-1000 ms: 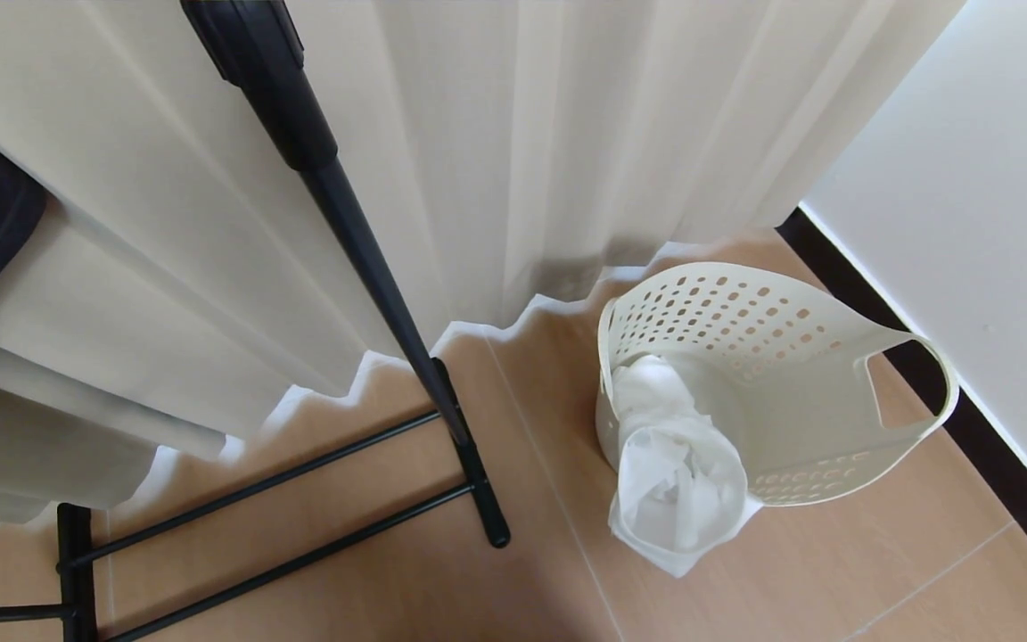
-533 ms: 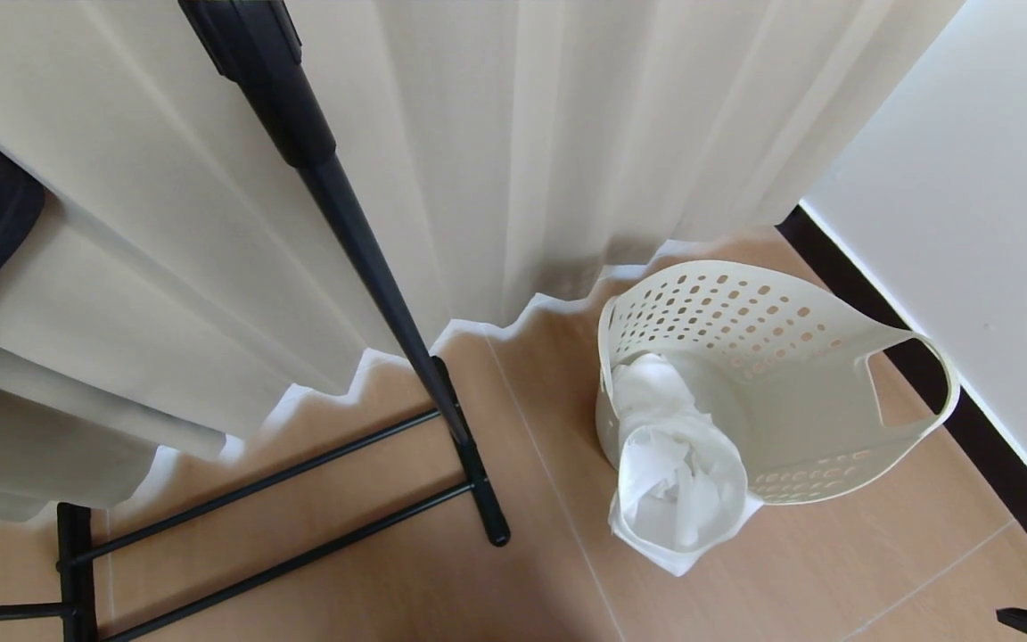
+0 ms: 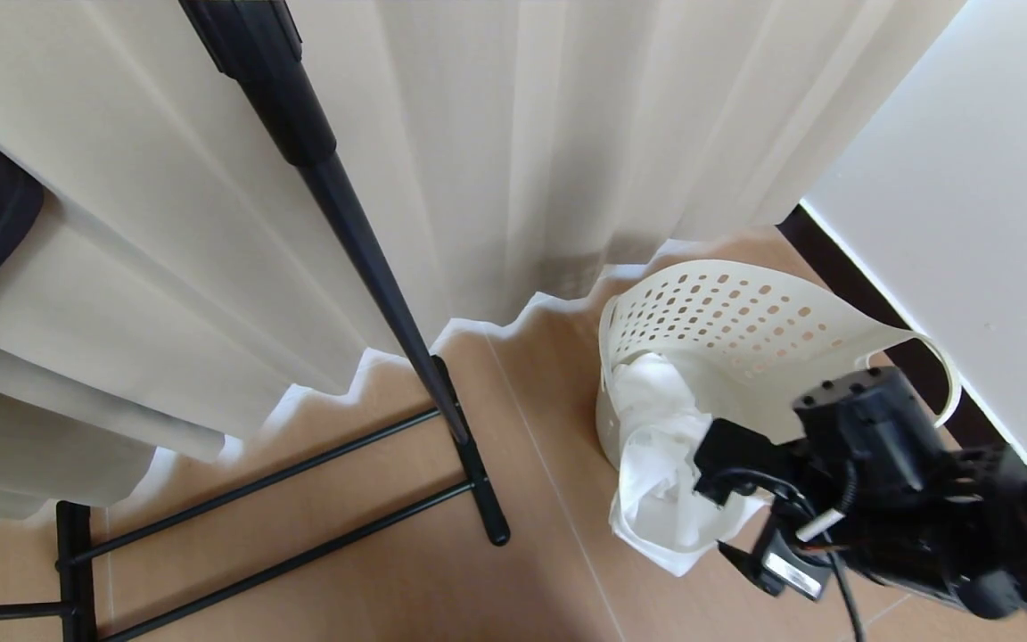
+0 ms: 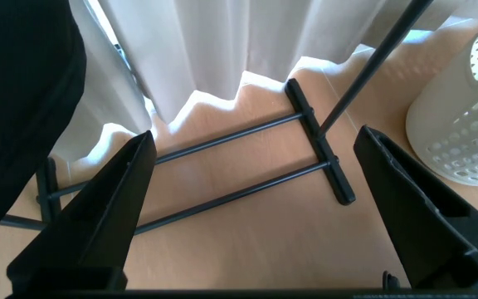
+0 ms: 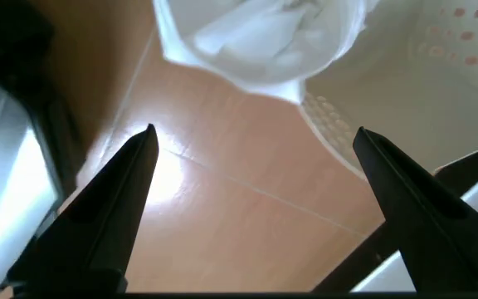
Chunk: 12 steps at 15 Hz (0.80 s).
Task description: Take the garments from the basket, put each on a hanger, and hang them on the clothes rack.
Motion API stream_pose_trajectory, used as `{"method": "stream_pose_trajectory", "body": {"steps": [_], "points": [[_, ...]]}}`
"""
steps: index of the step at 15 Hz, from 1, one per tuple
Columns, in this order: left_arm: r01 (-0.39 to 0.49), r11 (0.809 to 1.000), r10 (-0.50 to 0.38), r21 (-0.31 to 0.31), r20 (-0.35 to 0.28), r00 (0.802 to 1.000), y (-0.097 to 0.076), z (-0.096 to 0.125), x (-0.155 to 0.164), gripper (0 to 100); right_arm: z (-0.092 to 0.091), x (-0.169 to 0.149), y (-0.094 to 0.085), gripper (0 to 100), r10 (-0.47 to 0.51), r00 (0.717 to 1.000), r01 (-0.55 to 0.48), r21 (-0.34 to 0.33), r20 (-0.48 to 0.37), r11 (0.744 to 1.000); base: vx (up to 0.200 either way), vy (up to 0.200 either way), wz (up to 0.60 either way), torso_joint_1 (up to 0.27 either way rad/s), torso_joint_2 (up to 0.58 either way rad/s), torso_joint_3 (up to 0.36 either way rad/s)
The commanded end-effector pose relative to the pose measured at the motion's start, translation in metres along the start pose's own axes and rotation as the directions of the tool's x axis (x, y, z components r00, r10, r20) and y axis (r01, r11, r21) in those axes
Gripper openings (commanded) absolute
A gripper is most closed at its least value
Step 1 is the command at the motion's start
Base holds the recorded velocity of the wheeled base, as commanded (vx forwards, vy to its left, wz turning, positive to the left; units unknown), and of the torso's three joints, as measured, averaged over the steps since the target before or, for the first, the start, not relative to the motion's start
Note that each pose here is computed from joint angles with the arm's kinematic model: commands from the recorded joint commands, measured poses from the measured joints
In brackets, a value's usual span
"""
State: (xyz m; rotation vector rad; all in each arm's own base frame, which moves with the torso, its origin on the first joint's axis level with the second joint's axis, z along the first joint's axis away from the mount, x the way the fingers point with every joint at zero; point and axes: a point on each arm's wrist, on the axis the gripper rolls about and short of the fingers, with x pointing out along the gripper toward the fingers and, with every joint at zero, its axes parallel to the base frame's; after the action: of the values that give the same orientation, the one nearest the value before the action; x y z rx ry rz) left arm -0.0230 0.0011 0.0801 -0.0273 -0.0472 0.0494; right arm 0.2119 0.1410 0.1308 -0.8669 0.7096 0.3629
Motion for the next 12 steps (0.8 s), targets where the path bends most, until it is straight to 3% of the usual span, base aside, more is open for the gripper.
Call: {"method": "stream_pose_trajectory", "body": {"steps": [1, 4, 6, 12], "points": [[-0.001, 1.0, 0.001, 0.0, -0.001, 1.0, 0.0, 0.0, 0.0, 100, 0.028, 0.059, 0.001, 100, -0.052, 0.995, 0.049, -0.036, -0.088, 0.998, 0.0, 0.0, 0.0, 0.0, 0.0, 0.0], [-0.001, 1.0, 0.001, 0.0, -0.001, 1.0, 0.0, 0.0, 0.0, 100, 0.028, 0.064, -0.023, 100, -0.107, 0.989, 0.108, 0.003, -0.105, 0.994, 0.0, 0.0, 0.0, 0.0, 0.0, 0.0], [-0.001, 1.0, 0.001, 0.0, -0.001, 1.0, 0.0, 0.0, 0.0, 100, 0.025, 0.067, -0.03, 100, -0.144, 0.981, 0.147, 0.016, -0.132, 0.989, 0.0, 0.0, 0.0, 0.0, 0.0, 0.0], [-0.001, 1.0, 0.001, 0.0, -0.001, 1.0, 0.0, 0.0, 0.0, 100, 0.024, 0.089, -0.024, 100, -0.144, 0.972, 0.146, -0.003, -0.184, 0.989, 0.0, 0.0, 0.0, 0.0, 0.0, 0.0]]}}
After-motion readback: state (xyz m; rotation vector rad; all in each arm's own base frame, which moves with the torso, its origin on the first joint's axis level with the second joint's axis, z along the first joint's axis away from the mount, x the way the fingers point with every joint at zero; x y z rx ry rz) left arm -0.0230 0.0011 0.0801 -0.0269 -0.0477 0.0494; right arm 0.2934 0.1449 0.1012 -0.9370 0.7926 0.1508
